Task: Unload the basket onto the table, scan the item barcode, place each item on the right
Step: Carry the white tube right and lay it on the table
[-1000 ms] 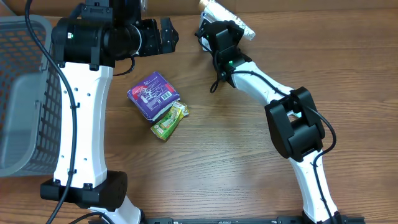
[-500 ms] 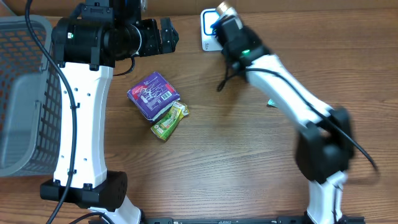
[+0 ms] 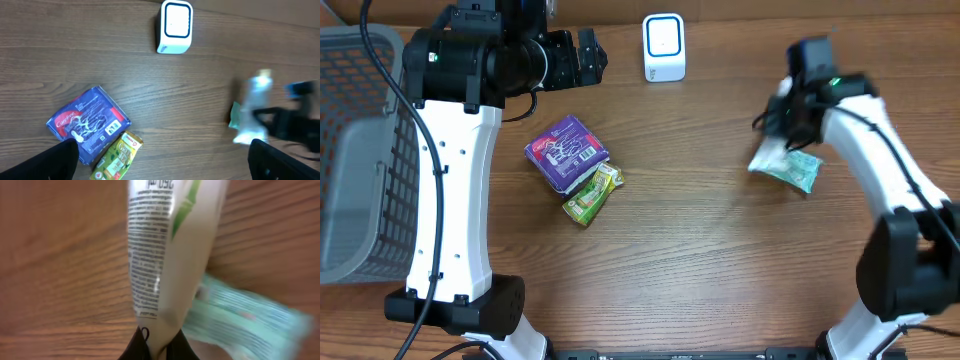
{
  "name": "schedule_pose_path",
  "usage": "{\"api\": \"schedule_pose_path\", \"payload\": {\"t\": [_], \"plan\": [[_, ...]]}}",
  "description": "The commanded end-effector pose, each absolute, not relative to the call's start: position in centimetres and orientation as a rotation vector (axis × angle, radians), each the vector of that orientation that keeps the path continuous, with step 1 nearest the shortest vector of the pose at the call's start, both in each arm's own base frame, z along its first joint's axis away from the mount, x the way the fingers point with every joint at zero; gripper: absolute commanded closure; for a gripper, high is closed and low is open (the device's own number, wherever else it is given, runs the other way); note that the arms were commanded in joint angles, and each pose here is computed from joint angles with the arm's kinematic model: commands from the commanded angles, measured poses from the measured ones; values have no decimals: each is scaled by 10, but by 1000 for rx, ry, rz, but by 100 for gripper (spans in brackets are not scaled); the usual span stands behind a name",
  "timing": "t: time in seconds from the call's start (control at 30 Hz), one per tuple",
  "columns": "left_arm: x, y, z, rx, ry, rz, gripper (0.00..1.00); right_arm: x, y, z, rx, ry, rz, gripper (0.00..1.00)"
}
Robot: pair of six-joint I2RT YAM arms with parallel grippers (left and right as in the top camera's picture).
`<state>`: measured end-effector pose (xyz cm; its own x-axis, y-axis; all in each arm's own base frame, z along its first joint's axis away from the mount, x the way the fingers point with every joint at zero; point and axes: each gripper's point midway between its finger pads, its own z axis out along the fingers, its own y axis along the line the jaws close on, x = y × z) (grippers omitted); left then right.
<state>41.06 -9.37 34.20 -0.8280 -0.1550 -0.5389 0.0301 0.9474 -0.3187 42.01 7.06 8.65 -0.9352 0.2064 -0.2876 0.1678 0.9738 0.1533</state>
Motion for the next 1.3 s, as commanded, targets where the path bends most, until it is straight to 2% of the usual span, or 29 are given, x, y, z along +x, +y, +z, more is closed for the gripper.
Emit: {"api": "schedule_pose_path", "payload": {"t": [0.0, 0.13, 0.3, 0.63, 0.77, 0.8, 0.83, 0.87, 0.9, 0.93, 1.07, 1.17, 1.2, 1.23, 1.27], "plan": [[411, -98, 341, -62, 2516, -427, 0, 415, 106, 80, 4, 2774, 392, 96], [411, -98, 341, -62, 2516, -427, 0, 406, 91, 55, -63, 2789, 281, 96], [411, -98, 341, -62, 2516, -427, 0, 399, 45, 44, 54, 2832, 49, 96], [411, -98, 341, -62, 2516, -427, 0, 385, -26, 40, 343, 2869, -110, 96], [411, -98, 341, -62, 2516, -427, 0, 382, -40, 40, 430, 2867, -97, 83], [411, -98, 340, -62, 2516, -426, 0, 381, -40, 40, 443, 2871, -63, 67], [411, -98, 341, -62, 2516, -427, 1, 381, -37, 40, 447, 2875, -26, 57], [411, -98, 341, -62, 2516, -427, 0, 381, -32, 42, 449, 2883, 28, 37], [411, -98, 340, -62, 2516, -426, 0, 382, -27, 46, 447, 2891, 81, 25], [411, -98, 341, -62, 2516, -427, 0, 383, -23, 51, 443, 2893, 119, 20], [411, -98, 340, -62, 2516, -426, 0, 399, 11, 97, 379, 2854, 383, 14], [411, -98, 341, -62, 2516, -427, 0, 414, 66, 143, 239, 2748, 760, 12], [411, -98, 341, -62, 2516, -427, 0, 416, 85, 153, 181, 2710, 878, 8], [411, -98, 341, -62, 2516, -427, 0, 416, 104, 160, 121, 2677, 973, 0], [411, -98, 341, -62, 2516, -427, 0, 414, 116, 162, 82, 2665, 1020, 0]]}}
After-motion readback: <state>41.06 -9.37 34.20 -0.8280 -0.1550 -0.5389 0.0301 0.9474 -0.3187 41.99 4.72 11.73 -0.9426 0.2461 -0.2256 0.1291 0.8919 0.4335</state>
